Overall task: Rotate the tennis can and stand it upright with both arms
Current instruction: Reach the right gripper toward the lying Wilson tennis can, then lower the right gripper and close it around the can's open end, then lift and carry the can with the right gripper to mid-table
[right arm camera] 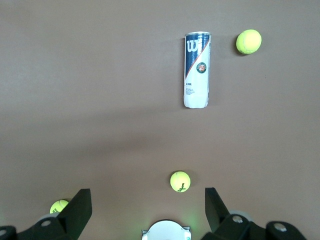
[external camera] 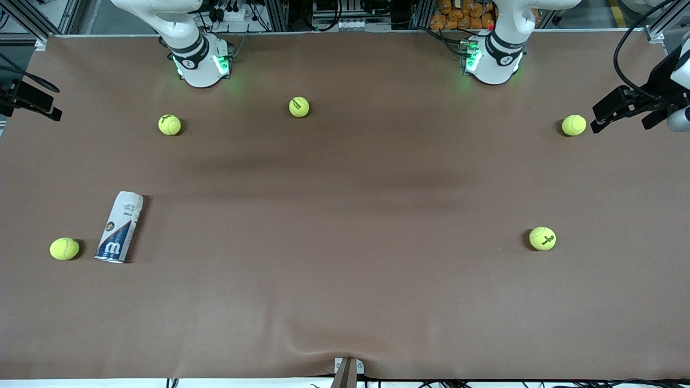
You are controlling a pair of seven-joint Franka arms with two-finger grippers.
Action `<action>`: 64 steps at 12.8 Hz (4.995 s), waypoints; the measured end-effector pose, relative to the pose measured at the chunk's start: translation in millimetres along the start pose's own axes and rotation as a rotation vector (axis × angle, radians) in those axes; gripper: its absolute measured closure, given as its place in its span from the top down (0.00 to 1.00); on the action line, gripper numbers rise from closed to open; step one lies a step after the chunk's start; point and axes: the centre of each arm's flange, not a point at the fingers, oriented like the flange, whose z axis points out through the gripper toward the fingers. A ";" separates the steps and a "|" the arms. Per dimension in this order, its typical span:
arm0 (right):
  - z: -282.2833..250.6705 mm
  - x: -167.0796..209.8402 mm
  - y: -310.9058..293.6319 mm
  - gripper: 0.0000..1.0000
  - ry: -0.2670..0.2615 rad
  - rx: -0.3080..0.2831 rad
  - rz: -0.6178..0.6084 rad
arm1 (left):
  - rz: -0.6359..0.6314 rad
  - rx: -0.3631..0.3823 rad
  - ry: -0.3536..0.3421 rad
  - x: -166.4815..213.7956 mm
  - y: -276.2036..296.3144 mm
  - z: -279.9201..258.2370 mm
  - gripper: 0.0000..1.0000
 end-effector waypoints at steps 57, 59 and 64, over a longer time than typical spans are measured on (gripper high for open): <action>451.8 212.0 108.6 0.89 -0.084 0.119 -0.615 | 0.018 0.004 -0.022 3.5 0.5 10.0 1.00; 437.0 224.2 69.0 0.89 -0.054 0.105 -0.717 | 0.018 0.005 -0.023 3.8 0.8 10.6 1.00; 411.5 225.9 -105.8 0.89 -0.013 0.091 -0.986 | 0.018 0.005 -0.023 3.8 0.5 10.6 1.00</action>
